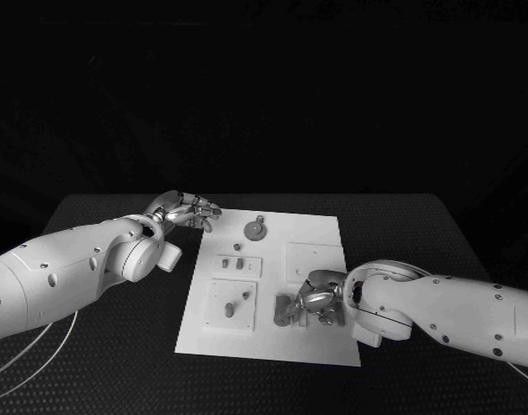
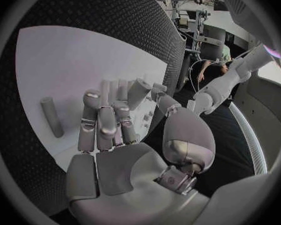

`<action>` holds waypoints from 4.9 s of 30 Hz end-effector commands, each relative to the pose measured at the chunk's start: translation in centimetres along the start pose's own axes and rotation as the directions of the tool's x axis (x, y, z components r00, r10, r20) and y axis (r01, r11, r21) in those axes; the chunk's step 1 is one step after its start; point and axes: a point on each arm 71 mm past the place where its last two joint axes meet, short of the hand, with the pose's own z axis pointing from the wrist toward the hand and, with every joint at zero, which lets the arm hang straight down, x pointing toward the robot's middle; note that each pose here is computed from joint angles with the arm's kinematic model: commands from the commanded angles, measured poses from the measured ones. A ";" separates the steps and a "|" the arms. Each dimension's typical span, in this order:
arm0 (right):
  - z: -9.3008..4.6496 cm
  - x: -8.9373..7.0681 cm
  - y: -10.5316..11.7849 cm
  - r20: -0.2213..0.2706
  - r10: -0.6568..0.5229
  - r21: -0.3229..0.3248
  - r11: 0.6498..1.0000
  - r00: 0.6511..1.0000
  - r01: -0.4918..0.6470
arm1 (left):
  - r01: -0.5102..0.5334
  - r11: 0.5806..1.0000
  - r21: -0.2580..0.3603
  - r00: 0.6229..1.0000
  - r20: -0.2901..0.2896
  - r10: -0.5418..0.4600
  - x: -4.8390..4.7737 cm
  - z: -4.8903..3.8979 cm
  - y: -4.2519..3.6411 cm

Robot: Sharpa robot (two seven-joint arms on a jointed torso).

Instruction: Assemble the parts on the task board

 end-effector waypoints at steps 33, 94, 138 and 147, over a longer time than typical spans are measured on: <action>0.1 0.1 -0.2 0.045 -0.188 0.040 0.982 0.981 0.187 | 0.012 1.000 -0.005 0.999 -0.033 -0.012 0.27 -0.03 -0.02; -4.9 -7.5 -6.2 0.176 -0.175 0.165 0.975 0.969 0.147 | 0.012 1.000 -0.008 0.999 -0.032 -0.012 0.10 -0.08 0.08; -1.3 -1.6 -7.0 0.077 -0.360 0.245 0.911 0.930 0.333 | 0.012 1.000 -0.011 0.999 -0.035 -0.012 -0.01 -0.22 0.19; -0.4 -0.5 -6.1 0.064 -0.369 0.220 0.911 0.927 0.348 | 0.012 1.000 -0.011 0.999 -0.038 -0.012 0.03 -0.20 0.19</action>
